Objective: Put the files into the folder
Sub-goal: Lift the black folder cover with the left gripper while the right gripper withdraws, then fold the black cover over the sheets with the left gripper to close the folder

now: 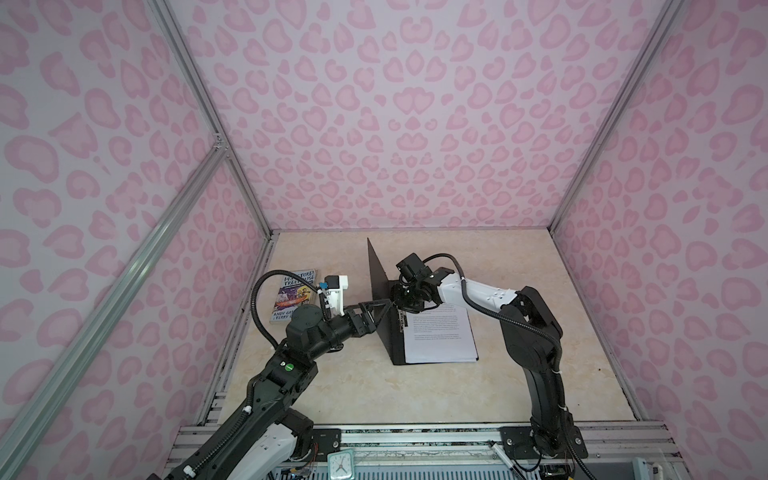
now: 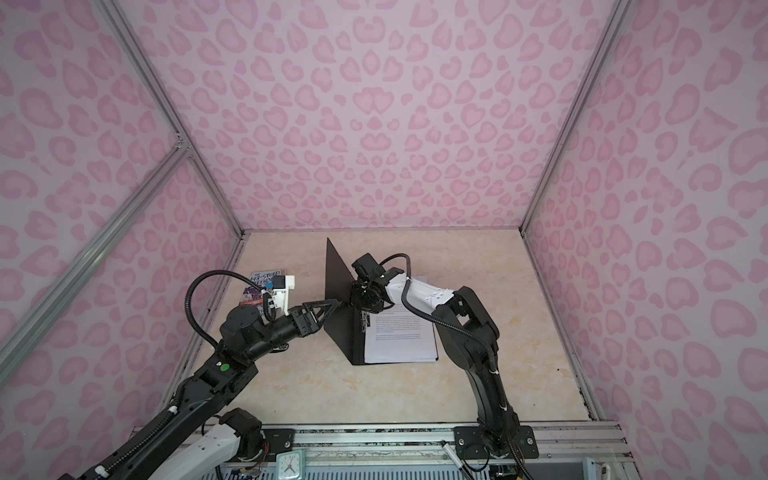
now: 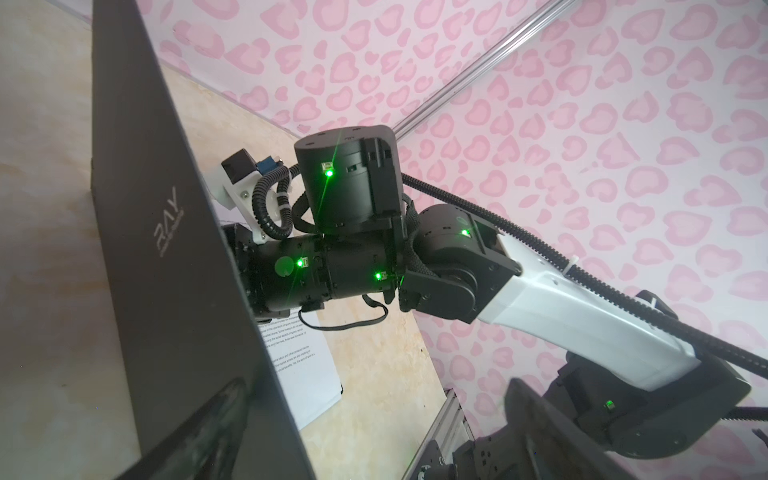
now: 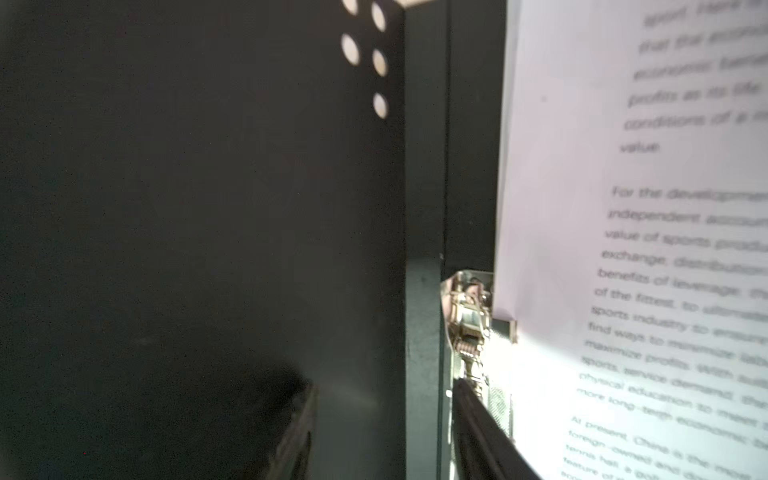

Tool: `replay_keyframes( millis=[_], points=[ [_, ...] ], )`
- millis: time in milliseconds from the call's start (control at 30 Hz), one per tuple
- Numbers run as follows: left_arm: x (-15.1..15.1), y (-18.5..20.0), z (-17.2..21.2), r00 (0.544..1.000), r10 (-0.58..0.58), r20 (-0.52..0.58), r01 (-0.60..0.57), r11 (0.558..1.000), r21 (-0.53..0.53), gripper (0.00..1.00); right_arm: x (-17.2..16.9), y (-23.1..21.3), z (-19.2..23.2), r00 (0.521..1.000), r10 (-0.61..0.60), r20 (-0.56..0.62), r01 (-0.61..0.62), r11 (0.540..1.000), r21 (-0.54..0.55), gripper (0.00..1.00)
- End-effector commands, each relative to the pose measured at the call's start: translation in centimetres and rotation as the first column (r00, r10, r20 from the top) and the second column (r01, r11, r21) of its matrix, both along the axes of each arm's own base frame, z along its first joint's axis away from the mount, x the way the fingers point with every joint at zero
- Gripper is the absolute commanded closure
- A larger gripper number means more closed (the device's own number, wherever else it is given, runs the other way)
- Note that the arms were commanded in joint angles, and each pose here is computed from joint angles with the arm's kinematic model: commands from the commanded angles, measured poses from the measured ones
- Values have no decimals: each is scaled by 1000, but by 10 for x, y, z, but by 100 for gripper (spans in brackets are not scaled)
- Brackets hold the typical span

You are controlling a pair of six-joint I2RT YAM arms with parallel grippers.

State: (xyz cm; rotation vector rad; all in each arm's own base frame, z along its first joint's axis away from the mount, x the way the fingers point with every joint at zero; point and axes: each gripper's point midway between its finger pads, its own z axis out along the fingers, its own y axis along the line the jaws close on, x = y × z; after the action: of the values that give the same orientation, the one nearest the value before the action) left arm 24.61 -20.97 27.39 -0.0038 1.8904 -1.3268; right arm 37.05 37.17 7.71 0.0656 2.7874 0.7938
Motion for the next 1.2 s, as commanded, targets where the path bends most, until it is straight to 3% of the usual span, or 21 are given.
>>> replay_keyframes(
  millis=[0, 233, 333, 567, 733, 867, 967, 1067, 1167],
  points=[
    [-4, -9, 14, 997, -63, 49, 63, 998, 2, 3, 4, 5, 15, 1000, -19, 8, 18, 997, 81, 39],
    [0, -29, 20, 989, -137, 47, 136, 991, 15, 3, 25, -58, 61, 985, -141, 104, 130, 986, 99, 24],
    [1, -46, 25, 982, -182, 55, 180, 983, 38, 3, 31, -95, 84, 972, -174, 160, 160, 982, 100, 3],
    [3, -111, 18, 948, -317, 25, 314, 946, 82, 3, 27, -195, 117, 925, -290, 246, 273, 957, 102, 2],
    [4, -169, -28, 910, -410, -57, 414, 901, 129, 2, 10, -248, 144, 876, -383, 294, 339, 921, 191, 2],
    [8, -212, -81, 876, -457, -152, 478, 865, 155, 1, -4, -283, 156, 825, -442, 352, 400, 897, 191, 2],
    [14, -234, -101, 849, -490, -199, 521, 841, 147, 3, -14, -302, 156, 804, -471, 362, 430, 882, 192, 2],
    [27, -235, -78, 854, -494, -164, 515, 847, 129, 3, -19, -311, 155, 798, -484, 360, 440, 875, 202, 2],
    [44, -204, -8, 897, -441, -24, 441, 891, 105, 3, -23, -316, 155, 792, -484, 373, 441, 875, 198, 2]
  ],
)
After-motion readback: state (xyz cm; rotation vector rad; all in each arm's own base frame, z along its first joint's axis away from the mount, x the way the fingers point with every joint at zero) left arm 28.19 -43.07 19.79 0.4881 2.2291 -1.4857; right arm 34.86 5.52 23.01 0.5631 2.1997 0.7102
